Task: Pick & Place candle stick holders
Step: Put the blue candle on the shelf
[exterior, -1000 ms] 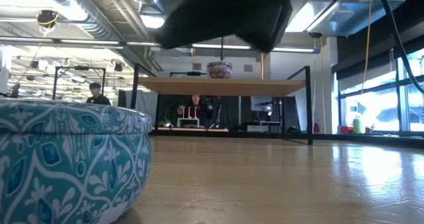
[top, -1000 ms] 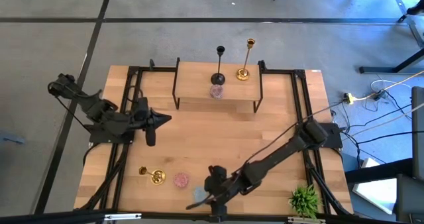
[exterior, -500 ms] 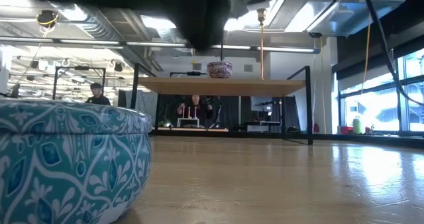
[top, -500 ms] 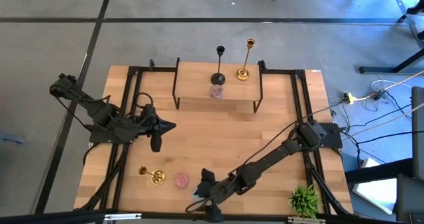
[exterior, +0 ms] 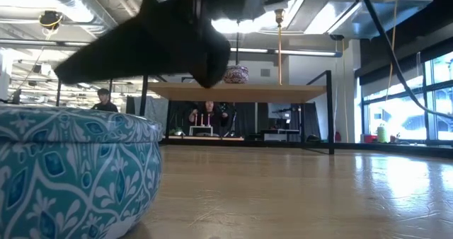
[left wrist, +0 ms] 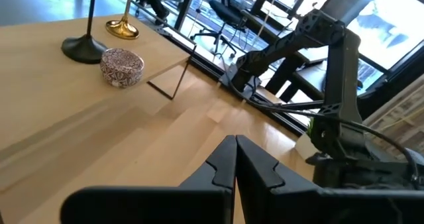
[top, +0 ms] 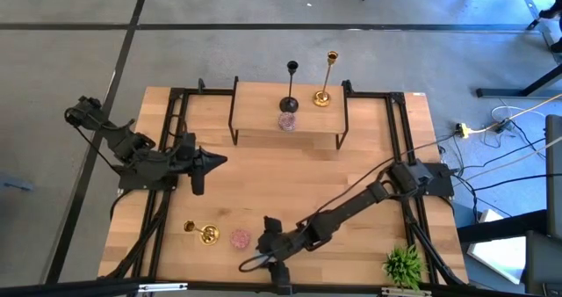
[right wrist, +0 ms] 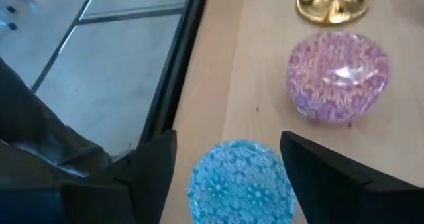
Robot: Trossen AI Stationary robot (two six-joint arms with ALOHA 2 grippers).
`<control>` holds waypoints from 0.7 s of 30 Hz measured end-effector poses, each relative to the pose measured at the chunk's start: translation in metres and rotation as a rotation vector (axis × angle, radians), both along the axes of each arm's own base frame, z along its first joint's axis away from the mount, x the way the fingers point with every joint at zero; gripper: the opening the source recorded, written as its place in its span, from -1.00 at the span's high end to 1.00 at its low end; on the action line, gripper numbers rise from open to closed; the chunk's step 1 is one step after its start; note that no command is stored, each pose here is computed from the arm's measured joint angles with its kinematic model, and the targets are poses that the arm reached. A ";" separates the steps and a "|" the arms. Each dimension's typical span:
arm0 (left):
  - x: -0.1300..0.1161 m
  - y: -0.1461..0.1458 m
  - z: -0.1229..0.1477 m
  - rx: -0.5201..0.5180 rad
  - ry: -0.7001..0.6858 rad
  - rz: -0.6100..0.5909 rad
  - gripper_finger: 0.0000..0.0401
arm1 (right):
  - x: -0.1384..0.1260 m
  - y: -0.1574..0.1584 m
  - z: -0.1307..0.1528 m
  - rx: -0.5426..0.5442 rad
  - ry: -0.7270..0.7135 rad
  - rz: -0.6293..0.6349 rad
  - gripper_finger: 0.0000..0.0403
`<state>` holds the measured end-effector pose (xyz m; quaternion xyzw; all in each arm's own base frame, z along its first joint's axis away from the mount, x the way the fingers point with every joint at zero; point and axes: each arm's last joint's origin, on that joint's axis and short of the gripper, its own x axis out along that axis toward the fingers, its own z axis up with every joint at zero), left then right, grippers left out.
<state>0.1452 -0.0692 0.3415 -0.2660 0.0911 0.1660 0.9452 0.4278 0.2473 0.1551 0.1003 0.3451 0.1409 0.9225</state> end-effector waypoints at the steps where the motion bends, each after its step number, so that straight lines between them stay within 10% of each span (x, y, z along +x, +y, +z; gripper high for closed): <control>1: 0.000 0.000 0.000 -0.006 -0.001 -0.002 0.99 | 0.000 -0.001 0.000 -0.003 -0.001 0.003 -0.34; 21: 0.000 -0.001 0.000 -0.020 -0.001 -0.011 0.99 | -0.001 -0.008 -0.008 -0.088 0.050 -0.009 -0.54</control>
